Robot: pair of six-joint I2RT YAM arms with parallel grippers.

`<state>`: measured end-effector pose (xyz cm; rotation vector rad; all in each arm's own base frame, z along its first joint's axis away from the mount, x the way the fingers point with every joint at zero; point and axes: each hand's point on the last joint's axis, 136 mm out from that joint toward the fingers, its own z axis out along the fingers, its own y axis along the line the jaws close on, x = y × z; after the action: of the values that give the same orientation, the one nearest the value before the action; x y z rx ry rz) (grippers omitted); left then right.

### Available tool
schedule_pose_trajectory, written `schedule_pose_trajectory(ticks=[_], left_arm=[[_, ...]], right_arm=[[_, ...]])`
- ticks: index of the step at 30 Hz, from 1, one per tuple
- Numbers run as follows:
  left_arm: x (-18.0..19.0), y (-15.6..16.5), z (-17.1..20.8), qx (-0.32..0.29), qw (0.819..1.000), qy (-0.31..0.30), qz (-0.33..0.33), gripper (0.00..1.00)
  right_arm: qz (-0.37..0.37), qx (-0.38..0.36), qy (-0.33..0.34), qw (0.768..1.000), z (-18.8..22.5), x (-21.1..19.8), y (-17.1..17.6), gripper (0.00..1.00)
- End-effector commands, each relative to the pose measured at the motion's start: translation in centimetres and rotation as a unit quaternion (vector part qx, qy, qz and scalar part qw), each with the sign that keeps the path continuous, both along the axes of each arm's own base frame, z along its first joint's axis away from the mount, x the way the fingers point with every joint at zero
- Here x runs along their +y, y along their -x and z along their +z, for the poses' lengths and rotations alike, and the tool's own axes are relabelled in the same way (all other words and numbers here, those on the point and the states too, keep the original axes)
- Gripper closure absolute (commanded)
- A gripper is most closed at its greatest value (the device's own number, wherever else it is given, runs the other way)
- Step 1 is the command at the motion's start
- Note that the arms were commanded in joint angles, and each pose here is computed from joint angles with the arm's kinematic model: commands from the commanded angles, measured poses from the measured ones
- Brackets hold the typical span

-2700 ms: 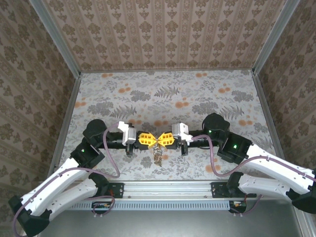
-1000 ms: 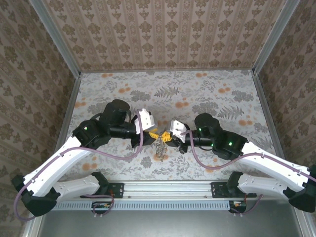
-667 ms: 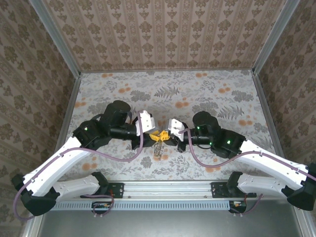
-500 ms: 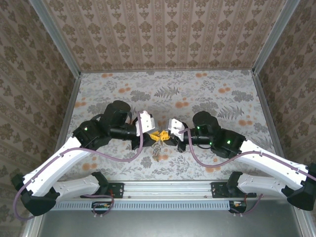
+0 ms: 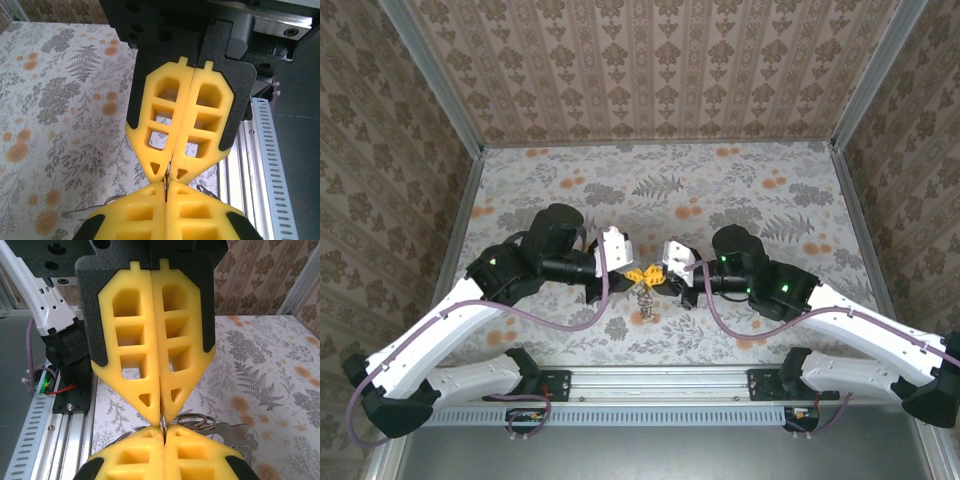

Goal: Put the keys on the keyring

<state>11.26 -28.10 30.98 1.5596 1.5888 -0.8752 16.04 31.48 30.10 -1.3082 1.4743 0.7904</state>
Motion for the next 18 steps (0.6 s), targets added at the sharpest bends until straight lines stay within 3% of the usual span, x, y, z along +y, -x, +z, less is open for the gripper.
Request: schedule_pose_trajectory(ticks=[1, 3, 8, 18], left_arm=[[-0.1, 0.5, 0.8, -0.007, 0.999, 0.033, -0.013, 1.0], [-0.1, 0.9, 1.8, -0.007, 0.997, 0.068, -0.023, 1.0], [0.6, 4.3, 5.0, -0.013, 0.98, 0.17, -0.106, 1.0], [0.7, 5.0, 6.3, -0.019, 0.968, 0.214, -0.126, 1.0]], right_arm=[[0.023, -0.026, -0.047, 0.998, 2.8, 0.3, 0.9, 0.89], [0.025, -0.019, -0.045, 0.999, 2.3, 0.3, 1.0, 0.83], [0.054, -0.013, -0.058, 0.997, 2.2, 0.1, 2.3, 0.82], [0.088, -0.018, -0.07, 0.993, 2.5, 0.0, 3.7, 0.83]])
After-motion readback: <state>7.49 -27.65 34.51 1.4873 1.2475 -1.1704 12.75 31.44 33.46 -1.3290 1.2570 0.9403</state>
